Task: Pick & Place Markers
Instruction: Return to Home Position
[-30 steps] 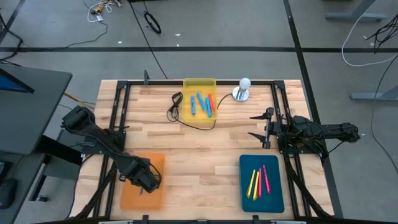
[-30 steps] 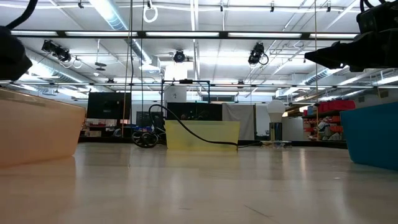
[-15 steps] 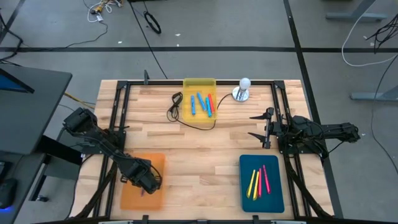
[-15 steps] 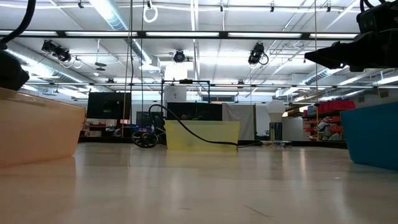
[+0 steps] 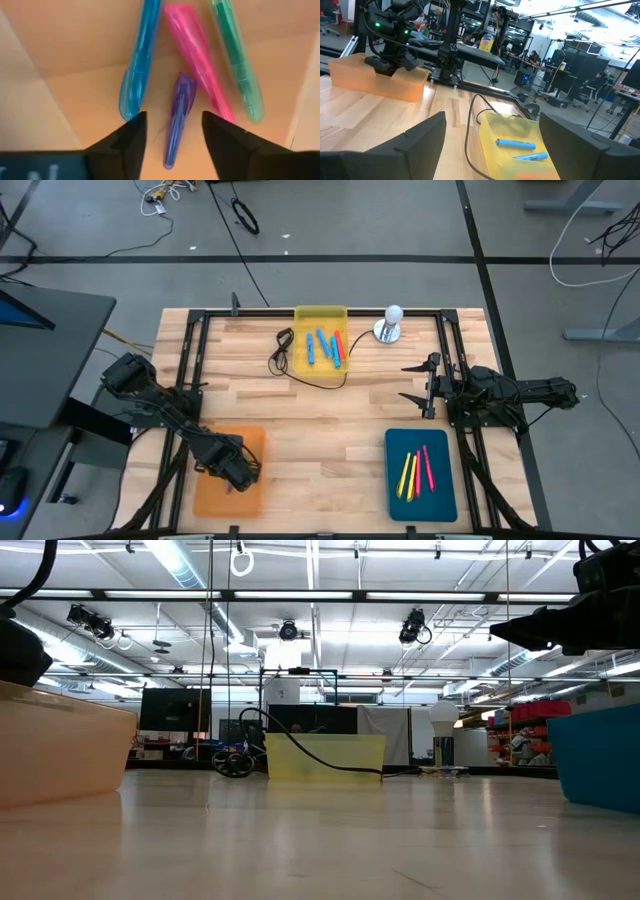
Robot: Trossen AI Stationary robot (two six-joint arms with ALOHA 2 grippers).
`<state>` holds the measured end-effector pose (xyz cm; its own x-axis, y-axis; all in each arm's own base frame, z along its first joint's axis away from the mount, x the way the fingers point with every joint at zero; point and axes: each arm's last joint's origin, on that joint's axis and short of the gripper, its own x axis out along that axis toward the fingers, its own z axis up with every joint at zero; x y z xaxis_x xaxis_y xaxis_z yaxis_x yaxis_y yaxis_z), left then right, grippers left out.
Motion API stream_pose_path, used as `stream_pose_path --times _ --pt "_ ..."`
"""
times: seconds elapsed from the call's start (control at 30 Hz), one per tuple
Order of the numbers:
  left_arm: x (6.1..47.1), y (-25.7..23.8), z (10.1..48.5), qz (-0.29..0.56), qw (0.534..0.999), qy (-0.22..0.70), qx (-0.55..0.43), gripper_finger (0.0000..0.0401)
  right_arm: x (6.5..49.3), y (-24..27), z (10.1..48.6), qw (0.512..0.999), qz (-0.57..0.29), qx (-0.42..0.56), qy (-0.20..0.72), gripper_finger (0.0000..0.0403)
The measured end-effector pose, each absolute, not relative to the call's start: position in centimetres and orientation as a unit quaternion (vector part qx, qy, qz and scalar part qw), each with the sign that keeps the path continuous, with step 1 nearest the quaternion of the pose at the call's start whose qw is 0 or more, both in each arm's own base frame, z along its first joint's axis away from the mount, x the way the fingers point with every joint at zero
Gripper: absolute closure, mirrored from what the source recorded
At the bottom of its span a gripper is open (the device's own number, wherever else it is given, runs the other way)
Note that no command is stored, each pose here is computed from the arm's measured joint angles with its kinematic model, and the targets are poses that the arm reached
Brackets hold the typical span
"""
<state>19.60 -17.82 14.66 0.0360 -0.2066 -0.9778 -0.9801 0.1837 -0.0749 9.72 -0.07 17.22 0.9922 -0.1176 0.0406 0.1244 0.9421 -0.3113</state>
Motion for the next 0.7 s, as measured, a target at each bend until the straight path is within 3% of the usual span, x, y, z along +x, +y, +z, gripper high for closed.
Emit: stream_pose_path --times 0.43,0.53,0.7 --pt "18.8 -16.9 17.4 0.359 0.527 0.562 -0.527 0.0026 9.7 -0.1 17.2 0.985 -0.061 -0.159 -0.011 0.0080" --pt "18.7 -16.5 18.5 0.345 0.535 0.555 -0.535 0.0005 9.7 -0.1 17.2 0.985 -0.061 -0.159 -0.011 0.0080" --pt "18.7 -15.6 20.1 0.323 0.546 0.550 -0.543 0.0013 9.7 -0.1 17.2 0.985 -0.061 -0.159 -0.011 0.0080"
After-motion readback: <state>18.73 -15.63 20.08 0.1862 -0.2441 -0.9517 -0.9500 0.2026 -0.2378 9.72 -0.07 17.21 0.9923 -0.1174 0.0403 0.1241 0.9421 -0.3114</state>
